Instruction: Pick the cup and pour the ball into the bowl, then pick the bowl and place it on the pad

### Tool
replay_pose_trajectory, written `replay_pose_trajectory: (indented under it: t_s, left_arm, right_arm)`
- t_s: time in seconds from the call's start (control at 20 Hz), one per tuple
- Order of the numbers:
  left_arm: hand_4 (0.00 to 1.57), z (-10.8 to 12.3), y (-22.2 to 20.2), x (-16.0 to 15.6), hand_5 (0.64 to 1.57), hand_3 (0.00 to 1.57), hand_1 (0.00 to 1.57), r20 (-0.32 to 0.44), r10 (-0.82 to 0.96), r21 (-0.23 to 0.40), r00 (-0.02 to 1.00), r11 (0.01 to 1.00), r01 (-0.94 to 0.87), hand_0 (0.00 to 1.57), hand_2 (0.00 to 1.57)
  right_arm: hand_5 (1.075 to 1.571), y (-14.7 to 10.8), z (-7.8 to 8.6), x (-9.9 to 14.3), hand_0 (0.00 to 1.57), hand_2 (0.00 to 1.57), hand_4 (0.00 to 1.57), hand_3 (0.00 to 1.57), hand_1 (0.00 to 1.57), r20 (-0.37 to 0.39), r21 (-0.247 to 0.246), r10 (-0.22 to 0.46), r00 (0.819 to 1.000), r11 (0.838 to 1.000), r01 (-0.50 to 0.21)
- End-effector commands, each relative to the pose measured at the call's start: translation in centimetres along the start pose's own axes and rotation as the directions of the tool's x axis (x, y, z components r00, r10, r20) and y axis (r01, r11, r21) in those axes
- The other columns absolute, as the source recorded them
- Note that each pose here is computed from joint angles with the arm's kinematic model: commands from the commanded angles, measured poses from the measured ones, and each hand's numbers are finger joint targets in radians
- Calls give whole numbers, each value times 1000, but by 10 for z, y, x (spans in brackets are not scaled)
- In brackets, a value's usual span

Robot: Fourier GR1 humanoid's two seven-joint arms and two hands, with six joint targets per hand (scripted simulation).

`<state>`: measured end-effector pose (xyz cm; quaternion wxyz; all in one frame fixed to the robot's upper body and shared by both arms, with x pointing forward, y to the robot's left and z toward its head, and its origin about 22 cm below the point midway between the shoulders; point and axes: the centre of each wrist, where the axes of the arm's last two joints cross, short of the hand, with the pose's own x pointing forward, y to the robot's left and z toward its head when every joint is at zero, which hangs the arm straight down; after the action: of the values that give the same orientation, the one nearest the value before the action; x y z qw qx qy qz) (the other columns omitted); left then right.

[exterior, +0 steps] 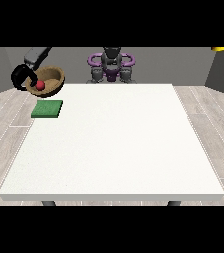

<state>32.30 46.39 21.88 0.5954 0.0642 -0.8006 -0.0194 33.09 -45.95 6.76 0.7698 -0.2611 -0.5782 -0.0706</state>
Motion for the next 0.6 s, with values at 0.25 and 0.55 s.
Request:
replay_pose_trajectory:
  t_s: [0.25, 0.55]
  left_arm:
    - [1207, 23, 4, -34, 1551, 0, 0, -12, -18, 14, 1000, 1000, 18, 0, 0]
    - [1212, 28, 40, -20, 1553, 0, 0, 35, -20, 35, 999, 999, 19, 0, 0]
  right_arm:
    - [1564, -47, 0, 8, 1571, 1571, 1094, 585, 1571, -16, -2, -12, 1000, 1000, 12]
    - [1566, -15, -2, -7, 1571, 1571, 1069, 453, 1571, -6, 2, -82, 997, 997, 82]
